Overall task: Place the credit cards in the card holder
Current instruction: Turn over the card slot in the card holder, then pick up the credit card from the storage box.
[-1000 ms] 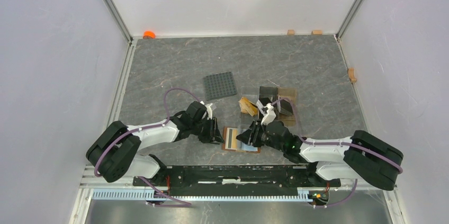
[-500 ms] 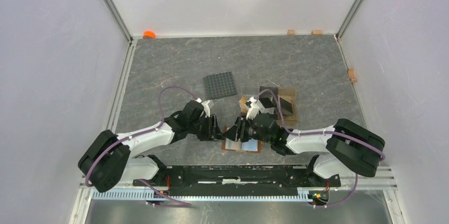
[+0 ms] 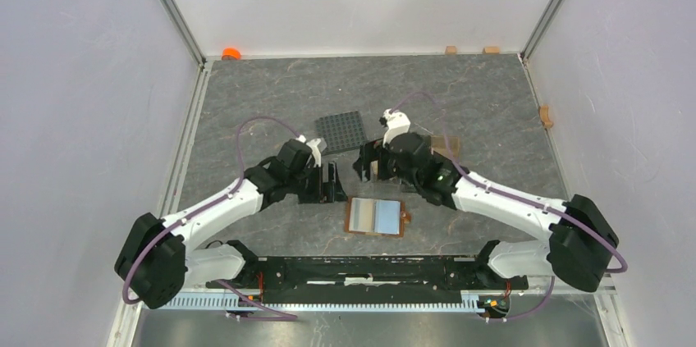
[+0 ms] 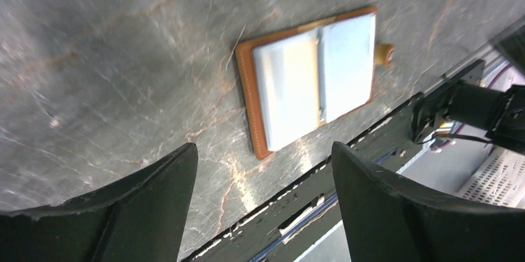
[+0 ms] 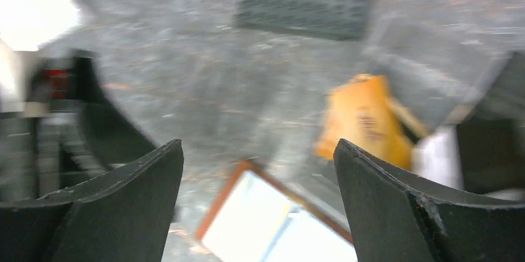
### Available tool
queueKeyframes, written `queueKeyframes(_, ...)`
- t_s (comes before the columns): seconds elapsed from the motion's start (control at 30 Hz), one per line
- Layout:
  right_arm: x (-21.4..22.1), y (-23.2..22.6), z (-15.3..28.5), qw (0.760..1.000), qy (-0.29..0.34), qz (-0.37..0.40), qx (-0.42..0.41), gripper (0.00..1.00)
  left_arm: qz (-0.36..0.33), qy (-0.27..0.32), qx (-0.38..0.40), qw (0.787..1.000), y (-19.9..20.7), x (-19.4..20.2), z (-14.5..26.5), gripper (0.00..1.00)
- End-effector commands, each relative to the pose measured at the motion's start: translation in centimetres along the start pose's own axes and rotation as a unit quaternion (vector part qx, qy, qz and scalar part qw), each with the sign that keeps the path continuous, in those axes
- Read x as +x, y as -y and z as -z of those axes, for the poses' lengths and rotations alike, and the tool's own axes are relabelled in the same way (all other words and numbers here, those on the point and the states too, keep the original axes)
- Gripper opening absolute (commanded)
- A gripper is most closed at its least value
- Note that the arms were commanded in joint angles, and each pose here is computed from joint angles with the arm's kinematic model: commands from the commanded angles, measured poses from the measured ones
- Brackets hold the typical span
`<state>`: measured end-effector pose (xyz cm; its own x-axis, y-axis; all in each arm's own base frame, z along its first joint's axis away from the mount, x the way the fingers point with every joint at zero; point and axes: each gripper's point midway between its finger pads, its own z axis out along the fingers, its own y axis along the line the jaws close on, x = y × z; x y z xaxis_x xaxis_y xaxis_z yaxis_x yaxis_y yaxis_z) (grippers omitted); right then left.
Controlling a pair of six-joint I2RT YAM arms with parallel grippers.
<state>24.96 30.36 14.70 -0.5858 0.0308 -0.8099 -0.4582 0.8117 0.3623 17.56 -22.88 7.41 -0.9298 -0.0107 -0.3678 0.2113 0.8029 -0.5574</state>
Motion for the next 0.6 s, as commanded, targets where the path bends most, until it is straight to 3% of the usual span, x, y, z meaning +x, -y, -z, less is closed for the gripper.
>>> queueKeyframes(0.0, -0.7, 8.2, 2.2, 0.982, -0.057, 0.103, 0.145, 0.97, -0.059, 0.027, -0.007, 0.998, 0.8, -3.6, 2.3, 0.87)
queueKeyframes(0.23, -0.7, 12.4, 1.7, 0.967, -0.115, 0.149, 0.172, 0.98, -0.079, 0.043, -0.020, 0.996, 0.2, -7.2, 4.2, 0.88)
queueKeyframes(0.57, 1.1, 13.1, -1.2, 0.969, -0.142, 0.162, 0.119, 0.98, -0.071, 0.055, -0.040, 0.995, -2.1, -8.5, 5.3, 0.88)
